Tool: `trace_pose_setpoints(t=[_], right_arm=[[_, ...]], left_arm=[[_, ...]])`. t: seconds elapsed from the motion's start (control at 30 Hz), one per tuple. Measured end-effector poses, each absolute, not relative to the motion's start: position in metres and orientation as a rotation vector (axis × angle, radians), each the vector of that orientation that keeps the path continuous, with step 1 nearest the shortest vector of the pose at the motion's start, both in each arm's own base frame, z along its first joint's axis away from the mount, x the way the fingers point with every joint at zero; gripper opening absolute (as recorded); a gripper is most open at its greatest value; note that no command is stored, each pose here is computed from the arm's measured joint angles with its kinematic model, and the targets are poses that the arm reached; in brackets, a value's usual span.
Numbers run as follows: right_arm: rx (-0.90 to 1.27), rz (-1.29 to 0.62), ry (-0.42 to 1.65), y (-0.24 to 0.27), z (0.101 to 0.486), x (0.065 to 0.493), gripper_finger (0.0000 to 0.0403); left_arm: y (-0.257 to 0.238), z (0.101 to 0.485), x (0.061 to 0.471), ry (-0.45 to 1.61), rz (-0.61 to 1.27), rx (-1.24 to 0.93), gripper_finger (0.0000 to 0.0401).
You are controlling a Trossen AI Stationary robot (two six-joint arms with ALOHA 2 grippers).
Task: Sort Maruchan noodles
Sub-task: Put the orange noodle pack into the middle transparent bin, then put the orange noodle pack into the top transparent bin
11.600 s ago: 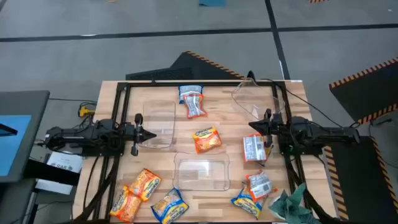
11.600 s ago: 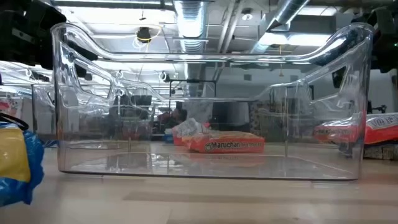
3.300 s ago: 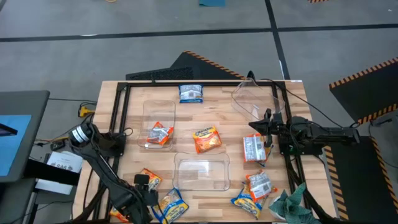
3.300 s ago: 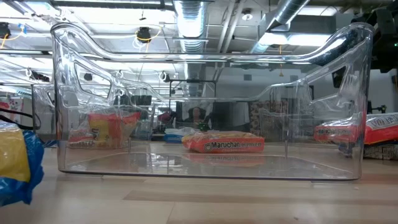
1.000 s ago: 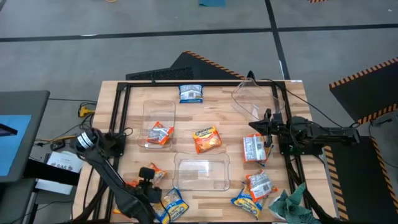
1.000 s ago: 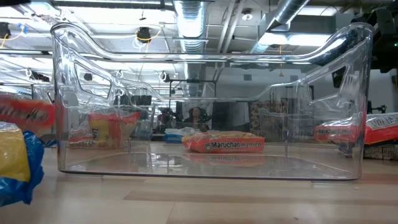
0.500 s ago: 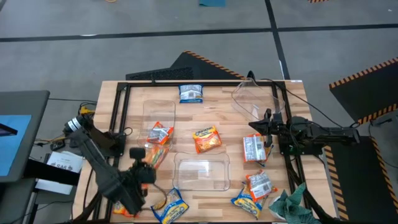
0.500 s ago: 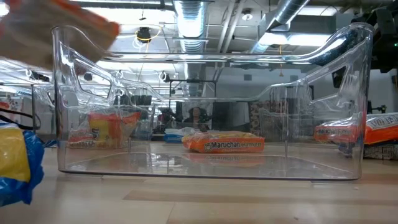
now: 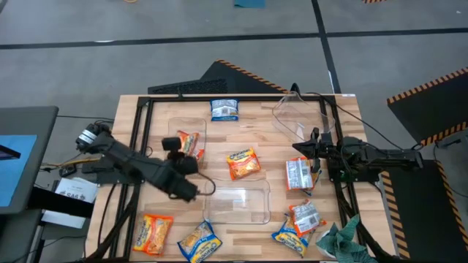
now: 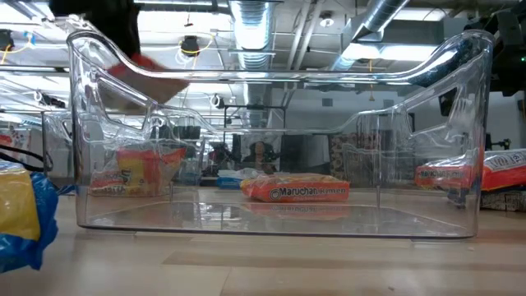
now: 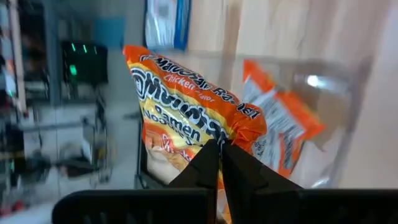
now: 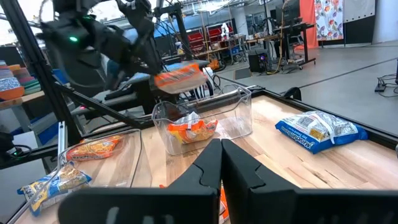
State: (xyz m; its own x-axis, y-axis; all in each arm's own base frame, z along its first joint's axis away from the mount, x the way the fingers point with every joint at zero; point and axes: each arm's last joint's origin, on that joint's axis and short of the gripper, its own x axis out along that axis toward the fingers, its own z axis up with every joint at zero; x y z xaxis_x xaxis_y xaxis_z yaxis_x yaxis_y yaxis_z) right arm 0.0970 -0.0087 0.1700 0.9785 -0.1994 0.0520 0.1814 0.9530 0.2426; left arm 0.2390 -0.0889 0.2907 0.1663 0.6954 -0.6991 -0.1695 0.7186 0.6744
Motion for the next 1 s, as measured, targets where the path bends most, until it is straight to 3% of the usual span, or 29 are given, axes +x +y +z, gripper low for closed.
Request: trace_pose_setpoints(t=[0.17,0.43,0.57,0.77,1.0], right_arm=[[0.239,-0.194,-0.076,-0.009,0.17,0.097,0.0031],[0.239,-0.193,-0.076,-0.009,0.17,0.097,0.0031],[0.239,-0.194,-0.076,-0.009,0.17,0.097,0.0031],[0.239,-0.194,-0.076,-0.009,0.17,0.097,0.0031],[0.239,-0.194,-0.076,-0.009,0.17,0.097,0.0031]], left_arm=[[-0.079,0.281,0.243,1.293,0.665,0.502,0.003],[-0.086,0.282,0.246,1.278,0.608,0.453,0.0144],[-0.107,0.289,0.246,1.327,0.446,0.194,0.0181],[-0.173,0.288,0.242,1.318,0.141,-0.271,0.0192],[-0.222,0.259,0.215,1.364,0.32,-0.53,0.0192]])
